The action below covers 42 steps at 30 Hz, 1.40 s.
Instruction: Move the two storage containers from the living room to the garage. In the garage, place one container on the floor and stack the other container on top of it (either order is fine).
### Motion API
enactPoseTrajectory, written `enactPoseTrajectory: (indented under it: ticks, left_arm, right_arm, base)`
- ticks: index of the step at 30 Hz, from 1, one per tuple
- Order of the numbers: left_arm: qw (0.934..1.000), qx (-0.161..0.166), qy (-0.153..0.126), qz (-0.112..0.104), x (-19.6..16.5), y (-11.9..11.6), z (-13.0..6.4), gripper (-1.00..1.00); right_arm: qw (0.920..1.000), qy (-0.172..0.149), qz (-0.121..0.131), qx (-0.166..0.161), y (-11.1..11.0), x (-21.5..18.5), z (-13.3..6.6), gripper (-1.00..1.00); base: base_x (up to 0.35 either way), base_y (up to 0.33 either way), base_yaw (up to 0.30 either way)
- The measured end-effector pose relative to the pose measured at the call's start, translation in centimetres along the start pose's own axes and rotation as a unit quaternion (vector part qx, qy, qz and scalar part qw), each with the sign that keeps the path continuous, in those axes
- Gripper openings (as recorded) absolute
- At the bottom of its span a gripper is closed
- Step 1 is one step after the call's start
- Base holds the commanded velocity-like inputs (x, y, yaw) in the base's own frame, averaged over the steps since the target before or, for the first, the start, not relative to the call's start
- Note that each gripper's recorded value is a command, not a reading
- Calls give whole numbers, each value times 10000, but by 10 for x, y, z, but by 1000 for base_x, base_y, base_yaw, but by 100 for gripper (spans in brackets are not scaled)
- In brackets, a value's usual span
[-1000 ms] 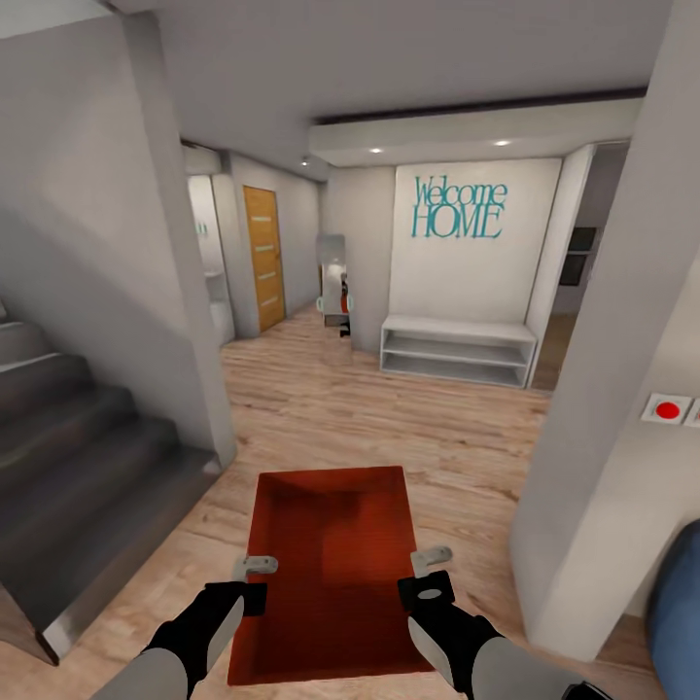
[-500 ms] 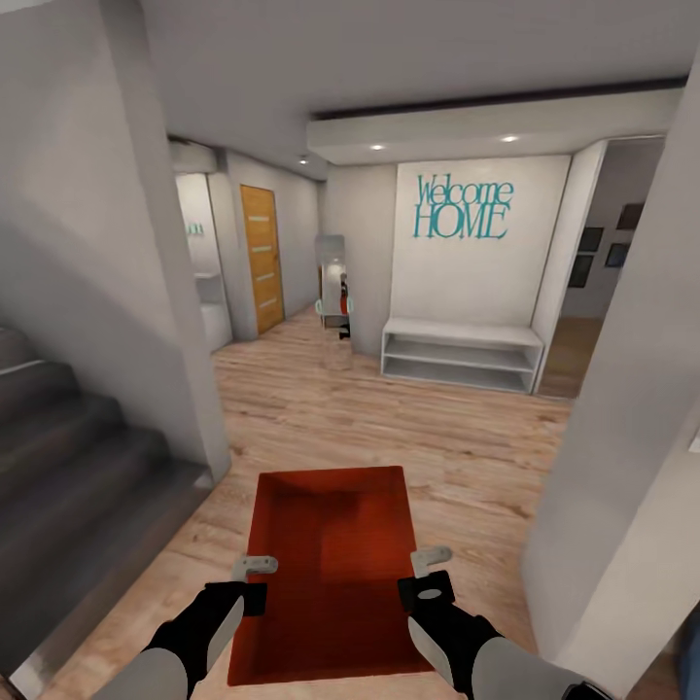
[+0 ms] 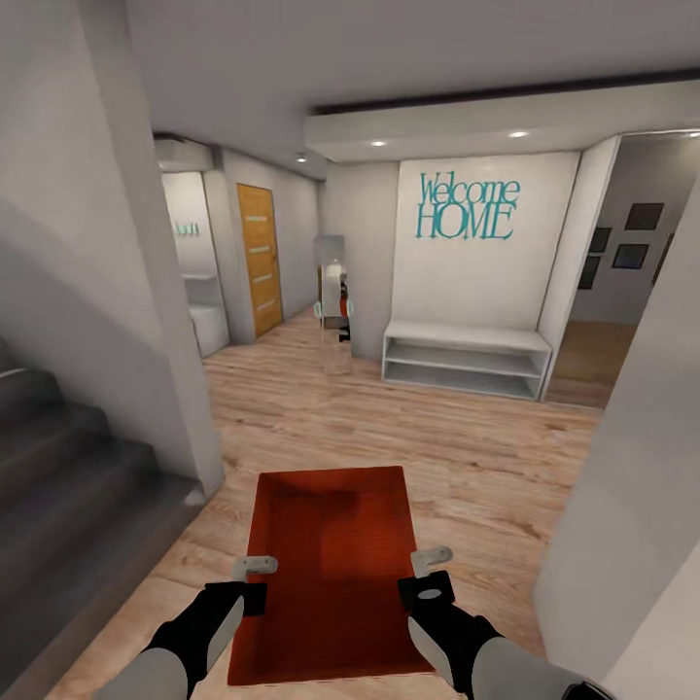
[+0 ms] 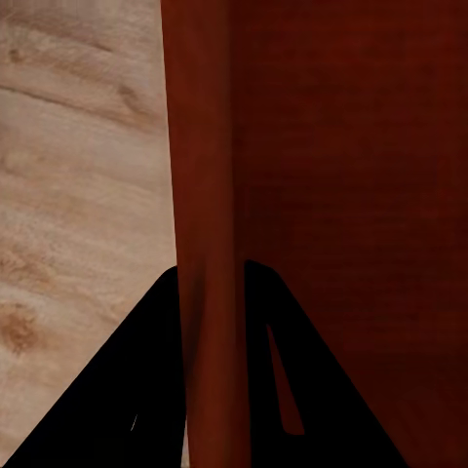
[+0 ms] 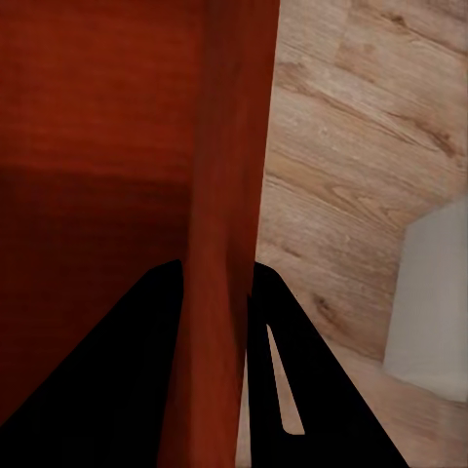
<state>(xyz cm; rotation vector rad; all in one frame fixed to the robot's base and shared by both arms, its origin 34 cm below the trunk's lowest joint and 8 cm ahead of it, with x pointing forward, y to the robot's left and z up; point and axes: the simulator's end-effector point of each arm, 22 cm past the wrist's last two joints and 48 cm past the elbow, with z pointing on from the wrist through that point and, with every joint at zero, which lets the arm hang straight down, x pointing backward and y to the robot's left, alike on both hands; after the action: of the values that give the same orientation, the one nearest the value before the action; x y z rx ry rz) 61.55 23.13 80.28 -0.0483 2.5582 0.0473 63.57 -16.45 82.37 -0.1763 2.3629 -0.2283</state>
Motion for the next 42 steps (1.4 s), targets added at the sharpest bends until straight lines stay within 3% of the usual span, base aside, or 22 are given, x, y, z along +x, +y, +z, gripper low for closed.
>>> enactPoseTrajectory:
  ticks: [42]
  left_arm:
    - [9999,17,-93,-57,-3,0,0,-100]
  right_arm:
    - [9999,-87,-51,45,-2,-7,-1,-100]
  base:
    - [322,0,0]
